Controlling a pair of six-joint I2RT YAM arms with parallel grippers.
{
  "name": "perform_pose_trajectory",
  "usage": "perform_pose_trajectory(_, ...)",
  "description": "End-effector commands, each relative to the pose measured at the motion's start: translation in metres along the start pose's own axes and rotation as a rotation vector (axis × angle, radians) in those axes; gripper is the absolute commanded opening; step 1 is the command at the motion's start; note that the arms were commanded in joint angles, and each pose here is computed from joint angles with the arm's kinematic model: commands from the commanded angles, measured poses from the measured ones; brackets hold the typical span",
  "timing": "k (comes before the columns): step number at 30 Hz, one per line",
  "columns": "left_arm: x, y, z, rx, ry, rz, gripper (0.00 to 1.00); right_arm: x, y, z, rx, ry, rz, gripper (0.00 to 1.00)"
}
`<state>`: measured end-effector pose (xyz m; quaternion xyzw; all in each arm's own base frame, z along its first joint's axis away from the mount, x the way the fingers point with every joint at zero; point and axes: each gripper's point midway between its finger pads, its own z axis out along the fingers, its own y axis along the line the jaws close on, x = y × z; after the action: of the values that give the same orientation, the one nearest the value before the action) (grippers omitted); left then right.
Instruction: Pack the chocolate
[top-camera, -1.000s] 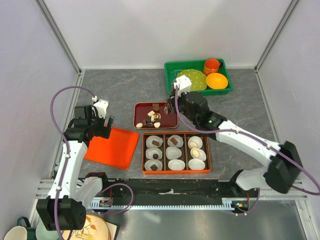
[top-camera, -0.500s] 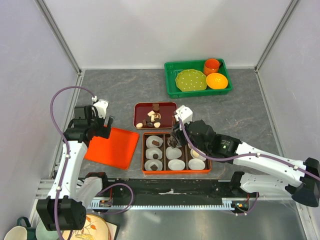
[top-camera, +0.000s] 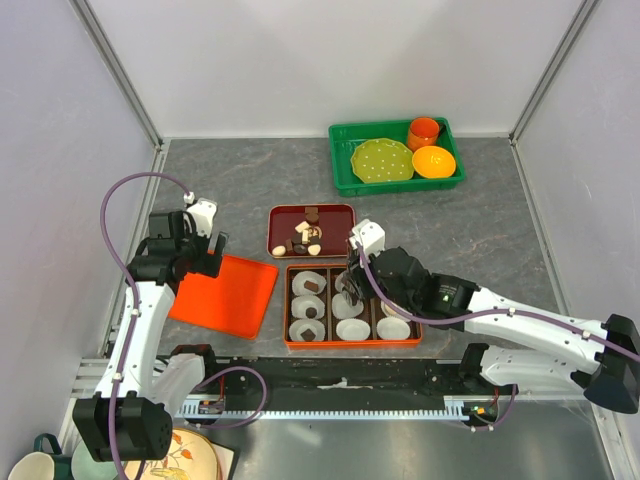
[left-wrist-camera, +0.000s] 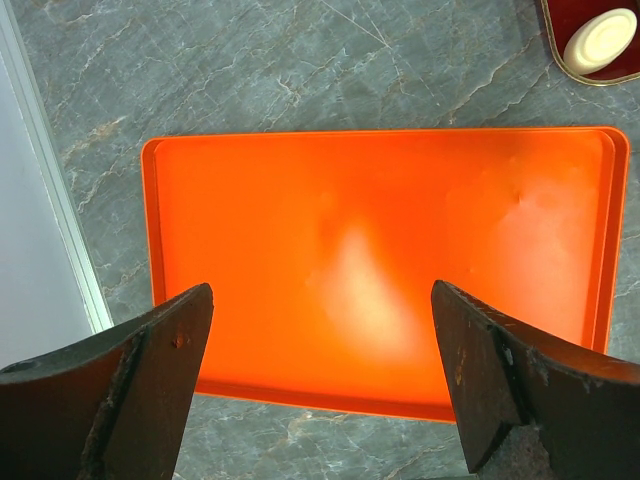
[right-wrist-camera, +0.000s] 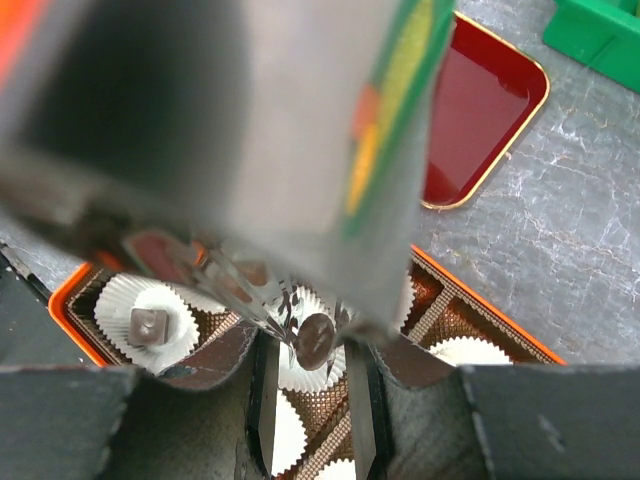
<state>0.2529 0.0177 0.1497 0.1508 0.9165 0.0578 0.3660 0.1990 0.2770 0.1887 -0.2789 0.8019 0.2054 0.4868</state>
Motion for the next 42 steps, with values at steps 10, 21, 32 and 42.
perform_pose_trajectory(10, -0.012, 0.006, -0.007, -0.015, -0.041, 0.013, 0.97, -0.029, 0.014, -0.003, -0.045, -0.098, 0.05, 0.48)
perform_pose_trajectory(21, -0.012, 0.006, -0.008, -0.017, -0.043, 0.018, 0.97, -0.076, 0.011, -0.016, -0.025, -0.193, 0.014, 0.35)
perform_pose_trajectory(32, -0.013, 0.006, -0.011, -0.017, -0.05, 0.011, 0.97, -0.159, 0.004, 0.037, 0.085, -0.343, -0.059, 0.16)
perform_pose_trajectory(42, -0.013, 0.007, -0.009, -0.022, -0.043, 0.022, 0.97, -0.155, -0.042, 0.133, 0.158, -0.312, -0.006, 0.19)
